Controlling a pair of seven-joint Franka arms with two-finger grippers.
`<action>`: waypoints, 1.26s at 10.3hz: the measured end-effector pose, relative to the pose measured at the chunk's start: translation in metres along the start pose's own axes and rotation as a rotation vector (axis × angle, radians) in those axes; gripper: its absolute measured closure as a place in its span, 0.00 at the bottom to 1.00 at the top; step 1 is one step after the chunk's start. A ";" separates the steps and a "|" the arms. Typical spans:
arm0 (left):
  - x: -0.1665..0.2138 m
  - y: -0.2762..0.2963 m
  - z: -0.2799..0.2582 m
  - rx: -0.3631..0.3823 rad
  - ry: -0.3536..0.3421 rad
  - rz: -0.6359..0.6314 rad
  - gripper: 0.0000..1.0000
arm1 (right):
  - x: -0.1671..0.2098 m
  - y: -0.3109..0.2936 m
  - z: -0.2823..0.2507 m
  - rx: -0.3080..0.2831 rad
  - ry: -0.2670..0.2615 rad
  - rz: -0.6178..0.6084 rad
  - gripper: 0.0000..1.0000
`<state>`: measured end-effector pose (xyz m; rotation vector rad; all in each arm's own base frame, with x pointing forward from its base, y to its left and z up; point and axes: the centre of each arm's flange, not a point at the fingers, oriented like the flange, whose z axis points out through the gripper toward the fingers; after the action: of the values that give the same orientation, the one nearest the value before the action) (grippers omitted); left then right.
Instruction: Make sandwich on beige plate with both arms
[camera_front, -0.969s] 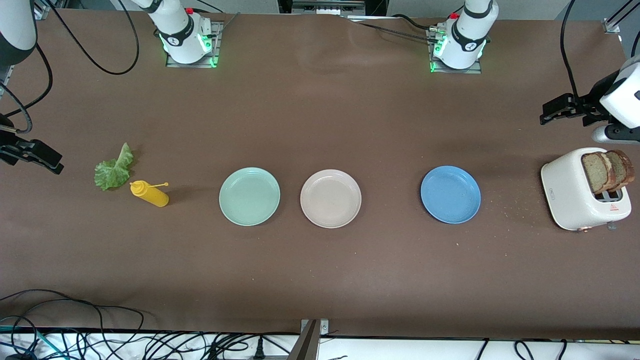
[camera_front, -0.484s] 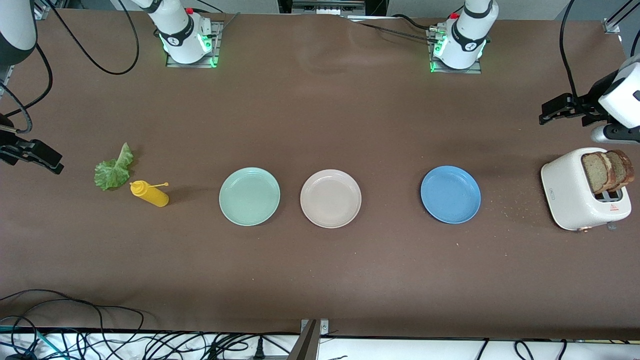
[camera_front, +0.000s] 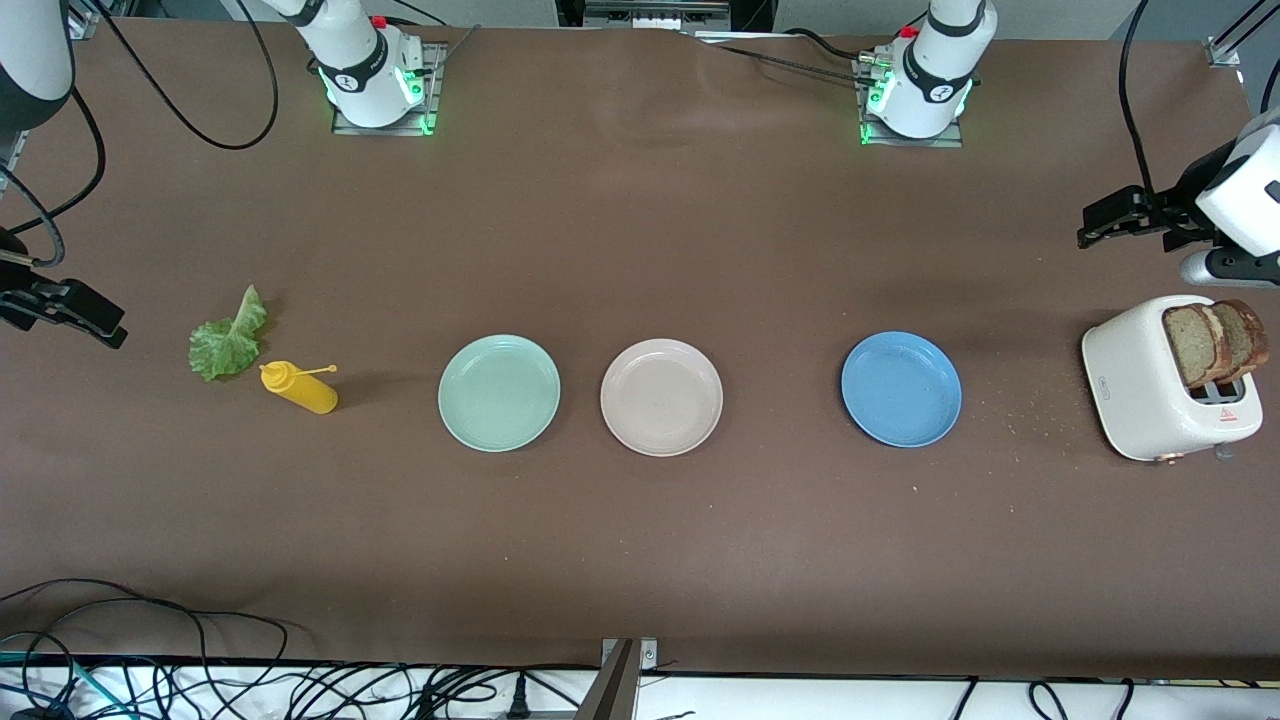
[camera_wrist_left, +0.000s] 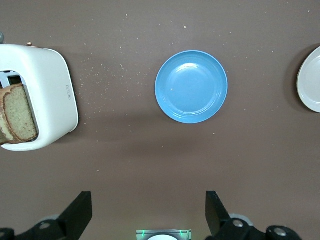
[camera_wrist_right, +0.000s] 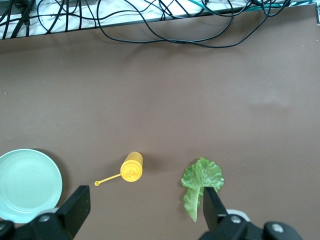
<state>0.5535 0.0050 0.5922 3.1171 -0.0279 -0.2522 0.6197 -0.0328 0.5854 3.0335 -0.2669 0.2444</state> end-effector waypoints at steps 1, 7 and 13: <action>0.000 0.000 0.000 0.000 0.000 0.000 0.00 | 0.000 0.000 0.000 0.000 0.000 0.000 0.00; 0.000 0.000 0.000 0.000 0.000 0.000 0.00 | 0.000 0.000 0.000 0.000 0.000 0.000 0.00; 0.027 -0.025 0.044 -0.012 -0.084 -0.041 0.00 | 0.000 0.000 0.001 0.000 -0.001 -0.001 0.00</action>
<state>0.5731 0.0287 0.5442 3.0952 0.0358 -0.3828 0.6199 -0.0324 0.5849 3.0335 -0.2659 0.2430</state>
